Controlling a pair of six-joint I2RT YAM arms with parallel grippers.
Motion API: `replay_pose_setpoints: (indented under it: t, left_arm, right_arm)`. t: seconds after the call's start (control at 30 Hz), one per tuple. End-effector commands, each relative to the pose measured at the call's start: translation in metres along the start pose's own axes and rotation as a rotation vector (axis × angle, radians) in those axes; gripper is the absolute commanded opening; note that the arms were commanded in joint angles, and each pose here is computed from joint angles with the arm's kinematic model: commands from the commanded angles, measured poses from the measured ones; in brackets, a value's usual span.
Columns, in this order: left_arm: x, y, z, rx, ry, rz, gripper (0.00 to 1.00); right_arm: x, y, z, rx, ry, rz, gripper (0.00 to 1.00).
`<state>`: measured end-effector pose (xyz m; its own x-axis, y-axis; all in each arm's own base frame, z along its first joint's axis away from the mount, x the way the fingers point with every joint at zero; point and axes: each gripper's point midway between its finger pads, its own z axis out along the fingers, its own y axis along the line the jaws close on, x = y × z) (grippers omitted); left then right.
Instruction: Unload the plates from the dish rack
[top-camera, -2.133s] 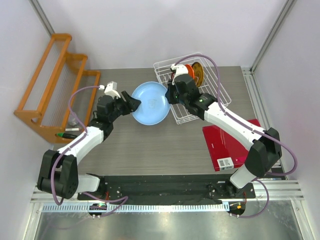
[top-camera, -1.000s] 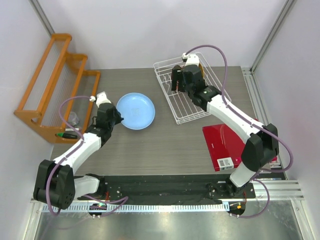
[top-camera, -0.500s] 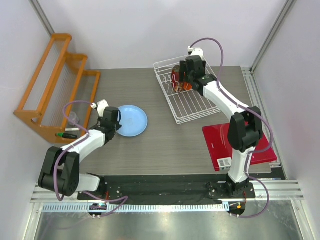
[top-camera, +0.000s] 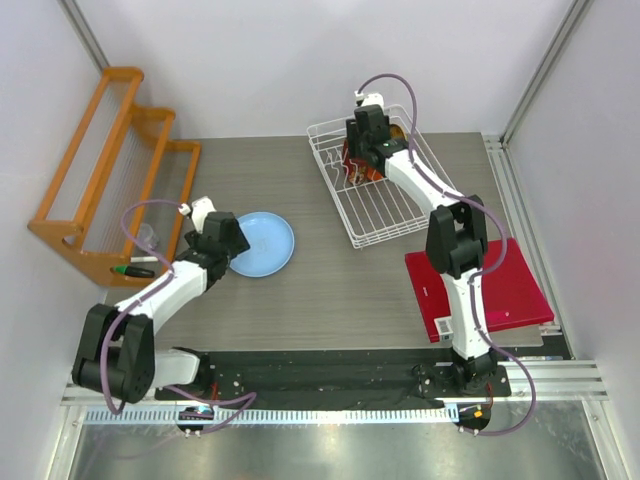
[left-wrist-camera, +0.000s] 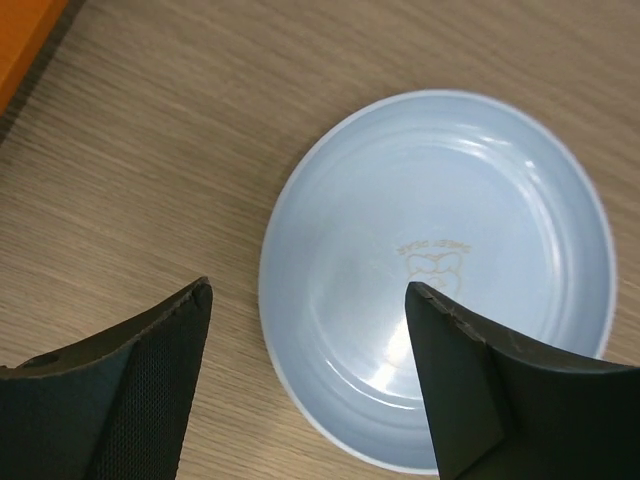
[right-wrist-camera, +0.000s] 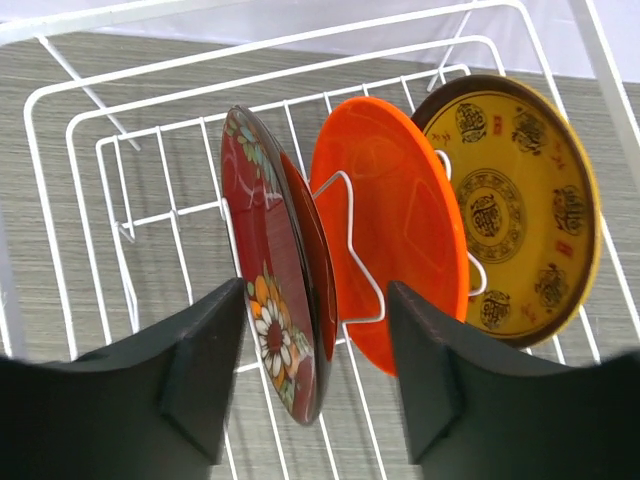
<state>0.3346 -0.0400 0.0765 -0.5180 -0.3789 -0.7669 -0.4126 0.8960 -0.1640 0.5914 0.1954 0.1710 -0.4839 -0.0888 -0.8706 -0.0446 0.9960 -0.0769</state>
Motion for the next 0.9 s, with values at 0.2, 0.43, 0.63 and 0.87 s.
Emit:
replay_pose_setpoints:
  t: [0.2,0.43,0.63,0.87]
  left_arm:
    - [-0.055,-0.028,-0.038,0.161,-0.123,-0.05,0.83]
    - [-0.057,-0.031,-0.042,0.176,-0.127,-0.054,0.85]
    - [-0.053,-0.034,-0.037,0.179,-0.108,-0.055,0.87]
    - [-0.054,-0.036,-0.035,0.176,-0.097,-0.046,0.95]
  right_arm:
    - [-0.018,0.005,0.008,-0.003,-0.028,-0.034,0.22]
    - [-0.022,0.004,0.005,0.003,-0.032,-0.06,0.01]
    - [-0.051,-0.005,-0.018,0.169,-0.116,-0.145,0.01]
    - [-0.082,-0.015,-0.057,0.393,-0.254,-0.178,0.01]
